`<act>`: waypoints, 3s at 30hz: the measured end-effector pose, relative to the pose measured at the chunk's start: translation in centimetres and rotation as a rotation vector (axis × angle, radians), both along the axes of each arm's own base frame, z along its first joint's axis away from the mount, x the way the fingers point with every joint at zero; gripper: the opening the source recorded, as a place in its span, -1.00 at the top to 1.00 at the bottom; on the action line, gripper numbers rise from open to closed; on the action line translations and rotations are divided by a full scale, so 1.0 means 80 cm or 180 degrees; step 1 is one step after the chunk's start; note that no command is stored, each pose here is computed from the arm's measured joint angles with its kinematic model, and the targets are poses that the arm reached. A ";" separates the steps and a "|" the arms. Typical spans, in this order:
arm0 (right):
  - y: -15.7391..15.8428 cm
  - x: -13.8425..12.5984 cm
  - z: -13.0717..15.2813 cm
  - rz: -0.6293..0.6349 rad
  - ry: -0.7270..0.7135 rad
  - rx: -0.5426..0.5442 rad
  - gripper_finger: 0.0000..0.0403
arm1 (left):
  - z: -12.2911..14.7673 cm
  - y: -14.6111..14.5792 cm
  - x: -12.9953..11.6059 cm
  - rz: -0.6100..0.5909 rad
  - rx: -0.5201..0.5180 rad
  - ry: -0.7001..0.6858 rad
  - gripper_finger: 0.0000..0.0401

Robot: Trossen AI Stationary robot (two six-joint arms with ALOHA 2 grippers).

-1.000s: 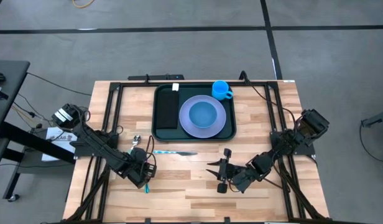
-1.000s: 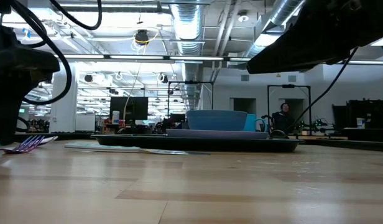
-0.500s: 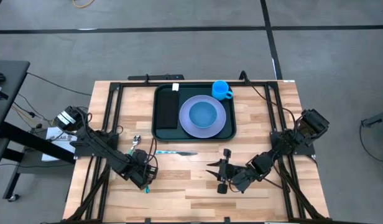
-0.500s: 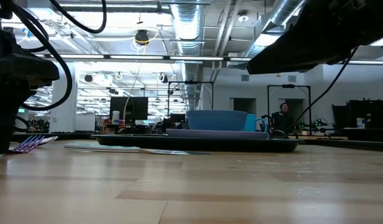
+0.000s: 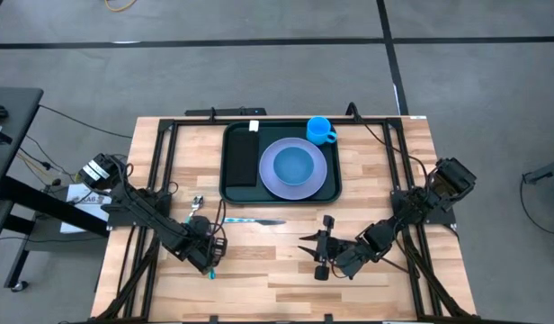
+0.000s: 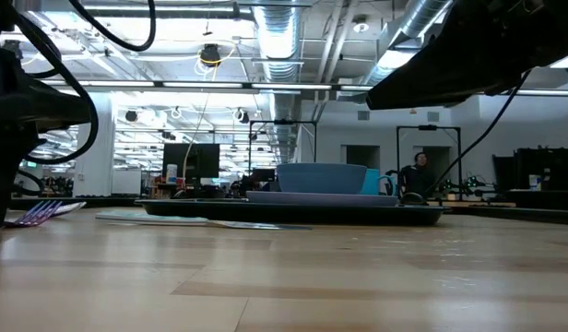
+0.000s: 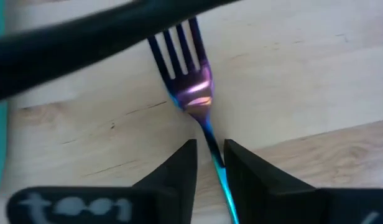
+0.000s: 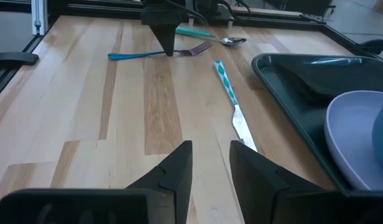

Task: Set up tray
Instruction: Put the blue fork on the black napkin

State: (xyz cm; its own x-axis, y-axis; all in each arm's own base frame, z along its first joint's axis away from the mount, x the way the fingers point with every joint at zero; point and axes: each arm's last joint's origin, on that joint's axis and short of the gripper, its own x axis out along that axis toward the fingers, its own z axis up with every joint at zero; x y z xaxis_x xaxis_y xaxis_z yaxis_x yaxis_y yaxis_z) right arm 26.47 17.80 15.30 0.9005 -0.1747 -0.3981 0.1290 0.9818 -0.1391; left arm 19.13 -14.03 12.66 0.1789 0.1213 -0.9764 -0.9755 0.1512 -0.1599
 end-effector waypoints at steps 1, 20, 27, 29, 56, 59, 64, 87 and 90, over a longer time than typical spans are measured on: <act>0.000 0.000 0.000 0.0000 0.0000 0.0000 0.50 | 0.000 0.000 0.000 0.0014 0.0007 -0.0002 0.68; 0.000 0.000 0.000 0.0013 0.0005 -0.0023 0.50 | 0.003 0.000 0.000 0.0033 0.0112 0.0041 0.98; 0.000 0.000 0.000 0.0018 0.0006 -0.0020 0.50 | 0.035 -0.003 0.017 0.0085 0.0496 -0.0116 1.00; 0.000 0.000 0.000 0.0019 0.0007 -0.0020 0.50 | 0.045 -0.002 0.024 0.0060 0.0506 -0.0113 1.00; -0.013 0.010 0.002 -0.0002 0.0038 -0.0284 0.50 | 0.184 0.340 0.128 0.0284 0.0640 -0.0200 1.00; -0.018 0.011 0.000 -0.0027 0.0107 -0.0332 0.50 | 0.161 0.380 0.135 0.0266 0.0535 -0.0268 1.00; -0.029 0.015 -0.004 -0.0109 0.0204 -0.0404 0.50 | 0.108 0.428 0.134 0.0183 0.0230 -0.0035 1.00; -0.063 0.033 -0.006 -0.0163 0.0347 -0.0253 0.50 | 0.079 0.436 0.138 0.0387 0.0160 0.0196 1.00; -0.064 0.034 -0.006 -0.0169 0.0339 -0.0249 0.50 | 0.079 0.436 0.138 0.0392 0.0209 0.0236 1.00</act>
State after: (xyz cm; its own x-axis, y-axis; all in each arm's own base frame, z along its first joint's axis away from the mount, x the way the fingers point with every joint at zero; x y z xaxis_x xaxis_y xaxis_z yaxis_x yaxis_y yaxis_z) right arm 29.16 12.70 14.81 0.8427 -0.2552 -0.4741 0.1608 0.9597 -0.2306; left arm 30.14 20.84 18.98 0.0865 0.2019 -0.9756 -0.9960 0.0375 -0.0806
